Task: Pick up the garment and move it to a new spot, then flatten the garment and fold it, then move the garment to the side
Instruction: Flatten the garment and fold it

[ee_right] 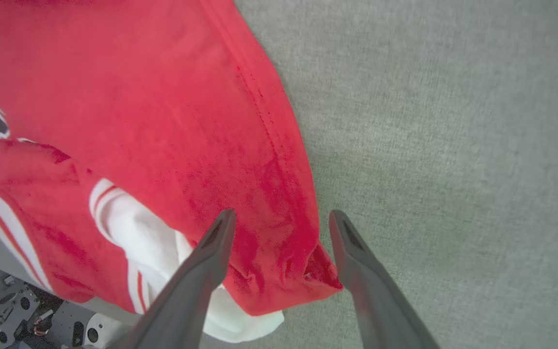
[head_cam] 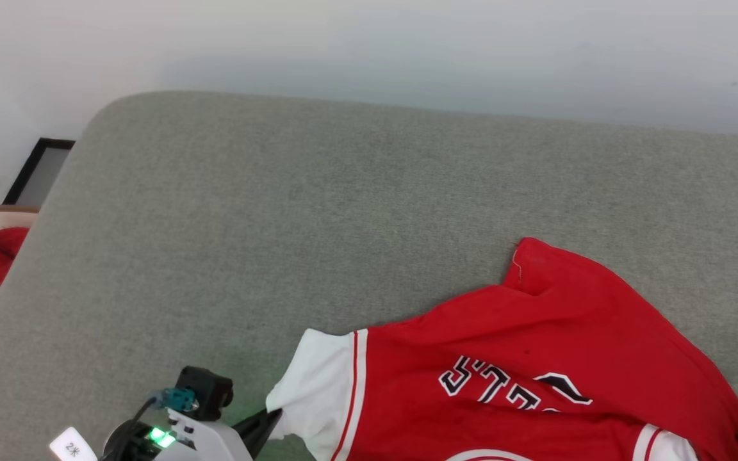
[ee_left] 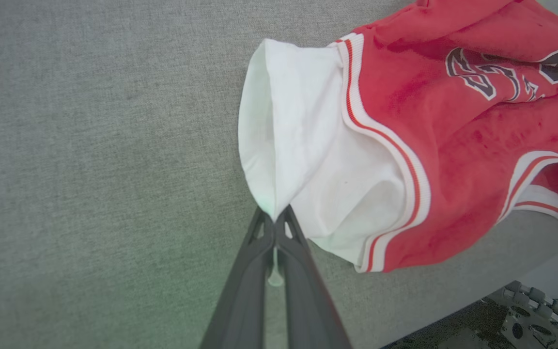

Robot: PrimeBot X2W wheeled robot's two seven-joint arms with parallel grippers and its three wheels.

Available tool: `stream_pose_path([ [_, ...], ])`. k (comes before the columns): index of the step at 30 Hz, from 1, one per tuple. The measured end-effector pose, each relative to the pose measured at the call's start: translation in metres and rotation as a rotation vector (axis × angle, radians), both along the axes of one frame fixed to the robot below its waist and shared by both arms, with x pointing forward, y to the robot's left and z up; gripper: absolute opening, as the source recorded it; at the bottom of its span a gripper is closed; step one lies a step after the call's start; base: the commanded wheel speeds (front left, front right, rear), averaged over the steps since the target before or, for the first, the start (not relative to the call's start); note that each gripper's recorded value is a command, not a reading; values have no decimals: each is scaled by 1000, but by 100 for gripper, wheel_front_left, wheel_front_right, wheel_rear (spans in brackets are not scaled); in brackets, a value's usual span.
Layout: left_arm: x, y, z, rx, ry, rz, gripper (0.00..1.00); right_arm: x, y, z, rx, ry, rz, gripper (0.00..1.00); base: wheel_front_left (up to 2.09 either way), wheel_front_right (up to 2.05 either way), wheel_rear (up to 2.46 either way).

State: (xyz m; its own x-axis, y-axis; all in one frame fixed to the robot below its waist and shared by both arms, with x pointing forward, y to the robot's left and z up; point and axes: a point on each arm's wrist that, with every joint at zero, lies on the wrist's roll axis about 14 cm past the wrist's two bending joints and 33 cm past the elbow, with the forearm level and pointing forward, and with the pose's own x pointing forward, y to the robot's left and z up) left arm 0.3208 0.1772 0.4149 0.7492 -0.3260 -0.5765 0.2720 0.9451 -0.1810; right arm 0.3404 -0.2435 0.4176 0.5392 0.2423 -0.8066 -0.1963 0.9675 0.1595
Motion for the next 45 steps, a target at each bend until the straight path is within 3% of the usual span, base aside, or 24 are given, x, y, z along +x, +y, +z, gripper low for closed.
stream_pose_path([
  [8,-3,-2,0,-10,3,8,0,64,51,79,-8,-315,160,100,0,0,0],
  [17,1,-6,2,-27,-9,5,0,129,125,91,26,-405,346,100,0,0,0],
  [26,9,-5,-4,-39,0,23,0,167,162,42,-23,-221,461,100,0,0,0],
  [42,6,9,-27,-45,58,85,0,173,176,-30,-127,177,566,99,0,0,0],
  [43,5,10,-28,-44,62,89,0,174,176,-31,-131,200,562,44,0,0,0],
  [44,5,11,-29,-42,63,92,0,173,175,-32,-134,224,561,0,0,0,0],
  [45,5,12,-30,-43,65,93,0,173,175,-32,-148,237,566,0,0,0,0],
])
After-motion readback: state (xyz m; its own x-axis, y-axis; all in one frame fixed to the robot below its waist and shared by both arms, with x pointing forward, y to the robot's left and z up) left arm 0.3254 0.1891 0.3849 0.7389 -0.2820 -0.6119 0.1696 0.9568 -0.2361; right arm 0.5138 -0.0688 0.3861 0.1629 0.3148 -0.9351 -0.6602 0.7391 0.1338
